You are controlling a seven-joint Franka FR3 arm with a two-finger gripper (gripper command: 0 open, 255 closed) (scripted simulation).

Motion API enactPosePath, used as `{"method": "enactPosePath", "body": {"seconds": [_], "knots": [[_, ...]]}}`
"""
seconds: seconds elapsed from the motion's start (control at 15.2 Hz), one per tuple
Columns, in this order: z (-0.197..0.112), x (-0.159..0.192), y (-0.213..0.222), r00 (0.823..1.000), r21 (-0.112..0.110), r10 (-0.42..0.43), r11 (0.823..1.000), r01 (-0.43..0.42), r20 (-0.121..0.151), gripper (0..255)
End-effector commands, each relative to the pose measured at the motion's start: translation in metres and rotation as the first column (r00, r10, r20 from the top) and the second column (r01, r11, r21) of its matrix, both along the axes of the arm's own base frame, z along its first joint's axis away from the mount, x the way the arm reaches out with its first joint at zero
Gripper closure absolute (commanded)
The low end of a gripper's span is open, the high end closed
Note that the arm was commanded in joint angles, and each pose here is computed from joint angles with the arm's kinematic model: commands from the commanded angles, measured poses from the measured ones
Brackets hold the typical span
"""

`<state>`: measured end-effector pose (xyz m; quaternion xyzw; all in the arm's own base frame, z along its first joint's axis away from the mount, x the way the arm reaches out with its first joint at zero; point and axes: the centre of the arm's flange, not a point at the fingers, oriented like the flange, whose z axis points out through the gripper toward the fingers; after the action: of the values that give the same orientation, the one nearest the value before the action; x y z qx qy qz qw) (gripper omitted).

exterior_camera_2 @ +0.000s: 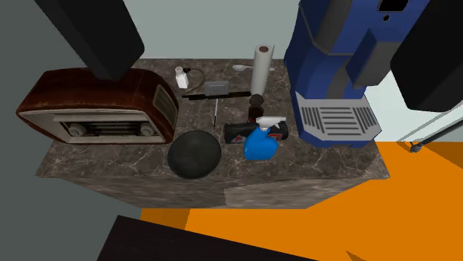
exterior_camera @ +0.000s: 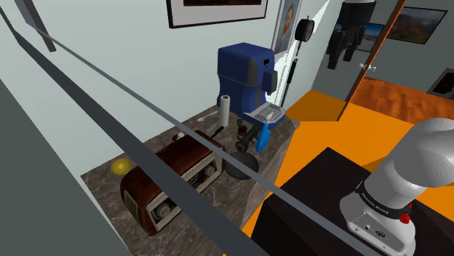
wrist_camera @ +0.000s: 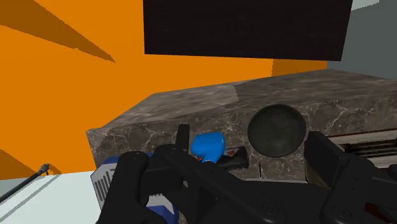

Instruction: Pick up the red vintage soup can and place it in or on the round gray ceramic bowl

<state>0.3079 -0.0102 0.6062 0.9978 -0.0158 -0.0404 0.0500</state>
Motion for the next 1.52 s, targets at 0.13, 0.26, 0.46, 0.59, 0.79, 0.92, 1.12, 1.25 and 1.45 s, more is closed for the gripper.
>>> {"method": "enactPosePath", "body": {"seconds": [0.13,0.26,0.46,0.59,0.79,0.92,1.12,1.25,1.45], "knots": [[-0.021,0.017,-0.001,1.0,0.0,0.004,1.0,-0.004,-0.002,0],[-0.041,0.033,-0.002,1.0,0.001,0.007,1.0,-0.007,-0.004,0],[-0.073,0.058,-0.004,1.0,0.001,0.013,1.0,-0.013,-0.007,0],[-0.093,0.075,-0.005,1.0,0.001,0.016,1.0,-0.016,-0.009,0],[-0.125,0.099,-0.006,1.0,0.002,0.022,1.0,-0.022,-0.012,0],[-0.146,0.116,-0.007,1.0,0.002,0.026,1.0,-0.026,-0.014,0],[-0.177,0.14,-0.008,0.999,0.003,0.031,1.0,-0.031,-0.017,0],[-0.198,0.156,-0.009,0.999,0.003,0.035,0.999,-0.035,-0.019,0],[-0.229,0.181,-0.01,0.999,0.004,0.04,0.999,-0.04,-0.022,0]]}}
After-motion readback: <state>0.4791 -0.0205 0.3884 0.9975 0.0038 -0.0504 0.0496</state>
